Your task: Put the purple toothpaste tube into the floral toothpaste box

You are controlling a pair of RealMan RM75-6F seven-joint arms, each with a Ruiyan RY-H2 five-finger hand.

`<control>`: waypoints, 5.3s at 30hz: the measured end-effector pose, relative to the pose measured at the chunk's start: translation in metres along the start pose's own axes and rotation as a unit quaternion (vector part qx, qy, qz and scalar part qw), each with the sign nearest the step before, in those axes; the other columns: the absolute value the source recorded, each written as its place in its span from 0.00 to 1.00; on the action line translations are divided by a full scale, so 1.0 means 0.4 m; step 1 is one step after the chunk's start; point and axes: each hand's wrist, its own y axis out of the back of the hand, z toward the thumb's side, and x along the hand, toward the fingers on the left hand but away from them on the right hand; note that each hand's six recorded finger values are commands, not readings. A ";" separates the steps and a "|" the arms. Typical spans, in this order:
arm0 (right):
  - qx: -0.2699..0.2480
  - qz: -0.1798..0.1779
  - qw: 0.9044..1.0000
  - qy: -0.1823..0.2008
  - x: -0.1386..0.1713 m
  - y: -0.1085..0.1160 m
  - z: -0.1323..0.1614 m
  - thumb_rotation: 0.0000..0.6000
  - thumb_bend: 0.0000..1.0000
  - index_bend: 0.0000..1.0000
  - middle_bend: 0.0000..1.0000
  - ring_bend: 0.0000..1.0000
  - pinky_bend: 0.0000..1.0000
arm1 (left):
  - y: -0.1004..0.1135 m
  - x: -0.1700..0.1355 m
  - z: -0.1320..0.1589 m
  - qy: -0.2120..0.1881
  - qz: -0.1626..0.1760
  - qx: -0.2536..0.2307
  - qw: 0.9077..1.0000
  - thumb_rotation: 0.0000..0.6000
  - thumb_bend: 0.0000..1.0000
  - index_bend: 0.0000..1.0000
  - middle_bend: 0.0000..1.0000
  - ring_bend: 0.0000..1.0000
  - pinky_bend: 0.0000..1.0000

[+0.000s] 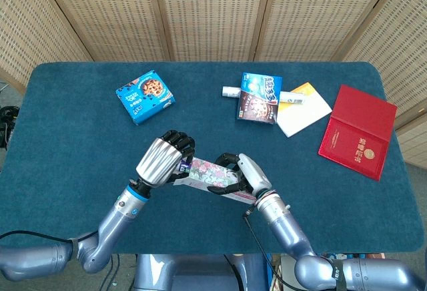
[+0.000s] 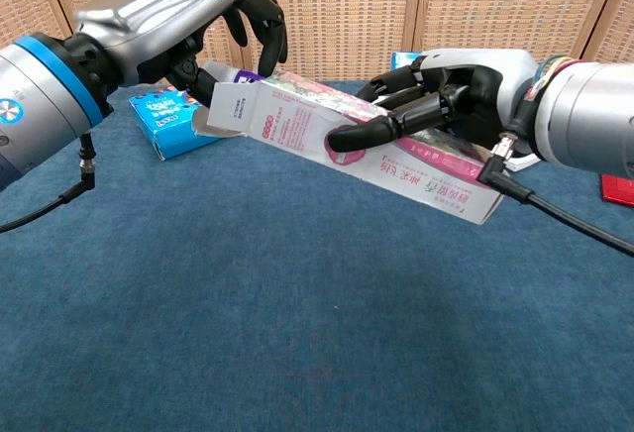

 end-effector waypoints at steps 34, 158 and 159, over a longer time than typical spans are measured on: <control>-0.189 -0.028 0.981 0.041 0.011 0.077 -0.069 1.00 0.12 0.57 0.48 0.36 0.51 | 0.108 0.037 -0.010 -0.024 0.001 0.109 0.994 1.00 0.32 0.65 0.29 0.21 0.23; -0.253 -0.142 0.940 0.178 0.157 0.343 -0.261 1.00 0.12 0.59 0.50 0.37 0.51 | 0.216 -0.161 -0.221 0.068 -0.026 0.167 0.983 1.00 0.23 0.00 0.00 0.00 0.00; -0.226 -0.148 0.948 0.169 0.159 0.345 -0.269 1.00 0.12 0.59 0.50 0.37 0.51 | 0.210 -0.169 -0.227 0.069 -0.032 0.168 0.983 1.00 0.23 0.00 0.00 0.00 0.00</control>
